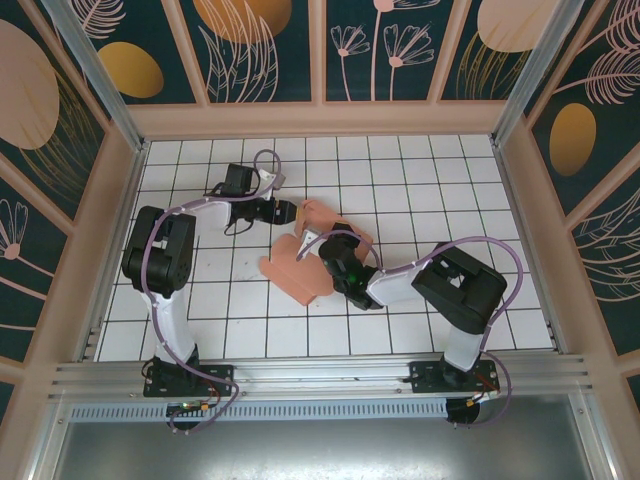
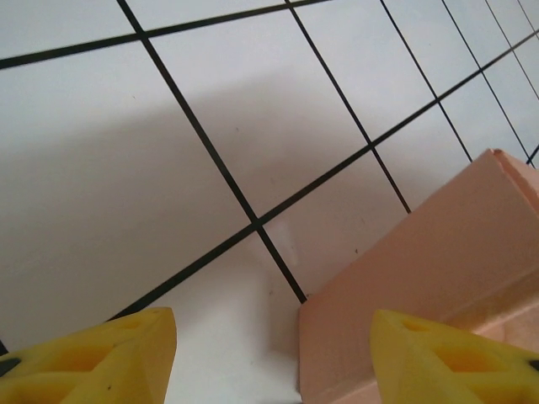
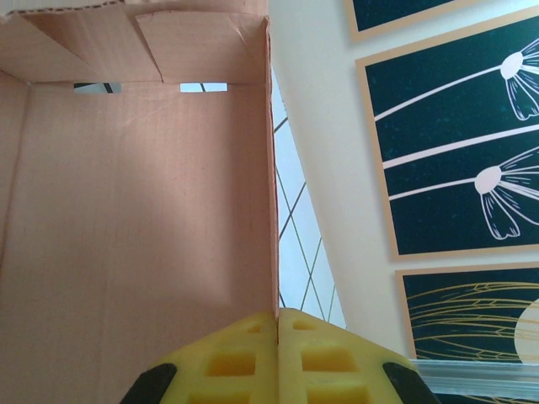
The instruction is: Fold the paper box
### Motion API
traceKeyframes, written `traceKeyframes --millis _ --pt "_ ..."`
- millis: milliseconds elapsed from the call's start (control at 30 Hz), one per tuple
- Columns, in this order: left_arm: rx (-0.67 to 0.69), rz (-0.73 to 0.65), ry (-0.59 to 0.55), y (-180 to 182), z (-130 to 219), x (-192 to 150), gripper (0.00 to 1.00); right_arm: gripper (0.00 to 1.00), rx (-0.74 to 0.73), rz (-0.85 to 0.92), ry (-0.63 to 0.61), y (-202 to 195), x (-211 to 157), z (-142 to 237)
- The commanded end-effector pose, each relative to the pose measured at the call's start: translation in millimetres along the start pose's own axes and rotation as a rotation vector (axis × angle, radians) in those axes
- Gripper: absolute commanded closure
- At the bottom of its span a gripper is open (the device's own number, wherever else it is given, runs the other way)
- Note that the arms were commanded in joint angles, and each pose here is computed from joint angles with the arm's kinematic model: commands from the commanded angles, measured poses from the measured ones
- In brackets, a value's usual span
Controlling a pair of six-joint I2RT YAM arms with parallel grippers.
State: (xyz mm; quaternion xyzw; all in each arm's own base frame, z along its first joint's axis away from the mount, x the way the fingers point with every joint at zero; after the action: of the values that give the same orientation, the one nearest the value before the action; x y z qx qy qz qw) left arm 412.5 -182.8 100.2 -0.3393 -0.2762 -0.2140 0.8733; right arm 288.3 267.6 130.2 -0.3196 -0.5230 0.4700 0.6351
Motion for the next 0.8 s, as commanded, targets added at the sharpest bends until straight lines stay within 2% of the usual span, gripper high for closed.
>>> traceKeyframes --millis 0,300,433,767 --pt "-0.040 -0.061 -0.013 -13.0 4.9 3.3 0.37 1.00 -0.012 -0.048 -0.004 -5.4 6.0 -5.5" --pt "0.056 -0.083 -0.005 -0.6 4.3 -1.4 0.35 1.00 -0.022 -0.051 0.012 -9.8 8.9 -7.2" --pt "0.032 -0.107 -0.012 -3.3 4.5 -1.3 0.34 1.00 -0.015 -0.057 0.015 -11.7 9.6 -6.5" --pt "-0.129 -0.246 -0.033 -25.3 9.8 1.6 0.35 1.00 0.017 -0.034 0.028 -4.5 12.1 -12.0"
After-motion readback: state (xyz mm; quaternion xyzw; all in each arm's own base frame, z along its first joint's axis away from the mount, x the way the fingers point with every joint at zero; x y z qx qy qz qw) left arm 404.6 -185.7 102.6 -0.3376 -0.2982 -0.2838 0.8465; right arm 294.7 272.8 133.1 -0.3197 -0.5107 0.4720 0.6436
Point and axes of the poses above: each hand's point on the last joint's axis, 136 mm out from that joint toward the fingers, its own z axis back along the fingers, its own y axis along the line the jaws close on, x = y × z, the point moved 6 cm from there along z, back along the fingers, and after that the axes turned 4 degrees about -z, right-handed, at the moved point
